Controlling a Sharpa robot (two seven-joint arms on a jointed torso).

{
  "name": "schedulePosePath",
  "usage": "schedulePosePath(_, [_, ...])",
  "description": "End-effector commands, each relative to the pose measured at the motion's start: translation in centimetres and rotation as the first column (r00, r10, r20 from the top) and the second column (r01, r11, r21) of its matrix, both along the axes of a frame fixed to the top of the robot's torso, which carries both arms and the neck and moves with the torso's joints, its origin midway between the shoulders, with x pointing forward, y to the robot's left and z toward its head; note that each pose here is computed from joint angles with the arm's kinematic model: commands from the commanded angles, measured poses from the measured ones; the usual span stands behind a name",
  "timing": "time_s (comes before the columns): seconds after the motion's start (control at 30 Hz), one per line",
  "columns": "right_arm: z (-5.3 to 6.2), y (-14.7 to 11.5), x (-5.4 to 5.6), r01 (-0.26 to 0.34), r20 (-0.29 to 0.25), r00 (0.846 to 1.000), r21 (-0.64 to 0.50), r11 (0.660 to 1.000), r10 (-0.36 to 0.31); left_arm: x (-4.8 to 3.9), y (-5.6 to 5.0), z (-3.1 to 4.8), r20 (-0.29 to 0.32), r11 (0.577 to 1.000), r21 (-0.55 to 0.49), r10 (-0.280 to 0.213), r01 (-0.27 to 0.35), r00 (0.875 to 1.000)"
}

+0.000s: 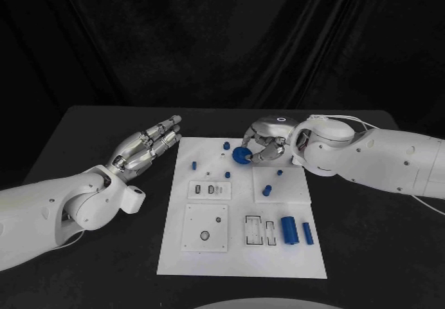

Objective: Assemble the parts on the task board

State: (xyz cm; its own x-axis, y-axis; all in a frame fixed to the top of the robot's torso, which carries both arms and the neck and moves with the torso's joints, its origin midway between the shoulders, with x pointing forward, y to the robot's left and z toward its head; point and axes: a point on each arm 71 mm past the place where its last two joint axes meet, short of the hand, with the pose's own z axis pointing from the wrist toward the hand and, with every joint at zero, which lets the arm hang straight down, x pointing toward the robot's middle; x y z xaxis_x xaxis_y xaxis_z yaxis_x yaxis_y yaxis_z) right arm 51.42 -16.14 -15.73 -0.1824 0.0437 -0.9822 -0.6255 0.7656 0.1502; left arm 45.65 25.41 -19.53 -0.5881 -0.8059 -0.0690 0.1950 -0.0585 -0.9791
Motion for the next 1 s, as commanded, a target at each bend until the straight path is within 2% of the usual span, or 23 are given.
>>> schedulePosePath(0.03, [-0.1, 0.7, 0.4, -0.001, -0.017, 1.0, -0.012, 1.0, 0.0, -0.25, -0.1, 0.95, 0.105, 0.996, -0.084, -0.02, 0.029, 0.994])
schedulePosePath(0.47, [-0.1, 4.0, 1.2, -0.057, 0.012, 0.998, -0.023, 0.998, 0.058, -0.23, -0.7, 0.9, 0.097, 0.995, -0.087, -0.036, 0.044, 0.995])
schedulePosePath(1.0, [-0.1, 4.8, 1.4, -0.069, 0.02, 0.997, -0.026, 0.997, 0.069, -0.22, -0.7, 0.84, 0.089, 0.995, -0.084, -0.041, 0.048, 0.995])
